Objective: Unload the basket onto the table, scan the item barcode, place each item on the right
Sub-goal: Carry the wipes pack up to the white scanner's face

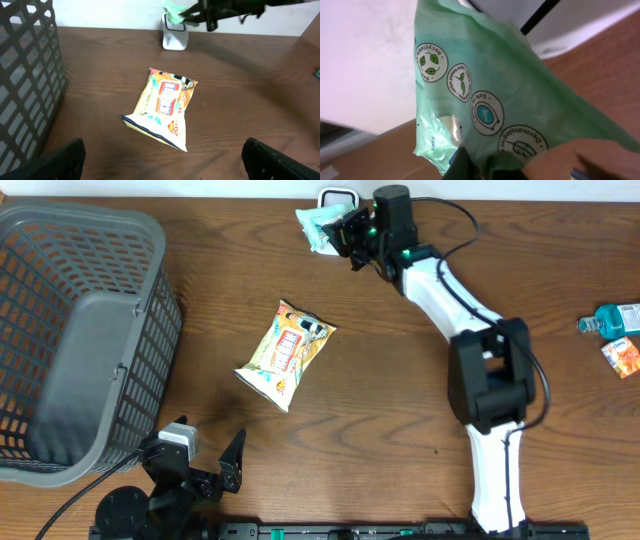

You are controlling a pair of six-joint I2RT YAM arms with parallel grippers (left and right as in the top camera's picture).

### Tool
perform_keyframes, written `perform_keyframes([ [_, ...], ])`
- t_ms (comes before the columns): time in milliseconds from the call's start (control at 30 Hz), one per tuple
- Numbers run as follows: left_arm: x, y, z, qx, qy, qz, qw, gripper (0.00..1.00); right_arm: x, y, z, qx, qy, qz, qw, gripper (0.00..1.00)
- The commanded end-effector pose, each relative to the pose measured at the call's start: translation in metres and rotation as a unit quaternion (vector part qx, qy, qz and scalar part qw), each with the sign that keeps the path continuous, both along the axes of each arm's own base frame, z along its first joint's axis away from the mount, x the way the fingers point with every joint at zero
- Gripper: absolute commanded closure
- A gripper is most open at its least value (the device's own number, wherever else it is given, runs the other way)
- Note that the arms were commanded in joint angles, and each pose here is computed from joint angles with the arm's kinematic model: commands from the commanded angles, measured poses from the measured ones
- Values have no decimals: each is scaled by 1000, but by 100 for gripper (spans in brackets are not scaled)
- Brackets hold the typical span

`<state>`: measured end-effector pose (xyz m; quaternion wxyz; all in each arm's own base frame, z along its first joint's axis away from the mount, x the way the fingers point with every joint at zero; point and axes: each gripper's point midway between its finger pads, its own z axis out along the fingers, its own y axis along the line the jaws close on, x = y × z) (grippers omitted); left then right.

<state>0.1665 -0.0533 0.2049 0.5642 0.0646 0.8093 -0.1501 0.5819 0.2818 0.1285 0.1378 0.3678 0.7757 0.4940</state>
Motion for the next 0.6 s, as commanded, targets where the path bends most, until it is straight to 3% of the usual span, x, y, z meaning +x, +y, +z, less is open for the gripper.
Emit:
perform_keyframes([
  [0,-1,-2,3,-2,-6,-4,1000,2,12,12,1,-4,-18,9,1000,99],
  [567,-1,-2,3,-2,-5,-4,1000,2,24,10,-27,-72,-56,16,996,99],
])
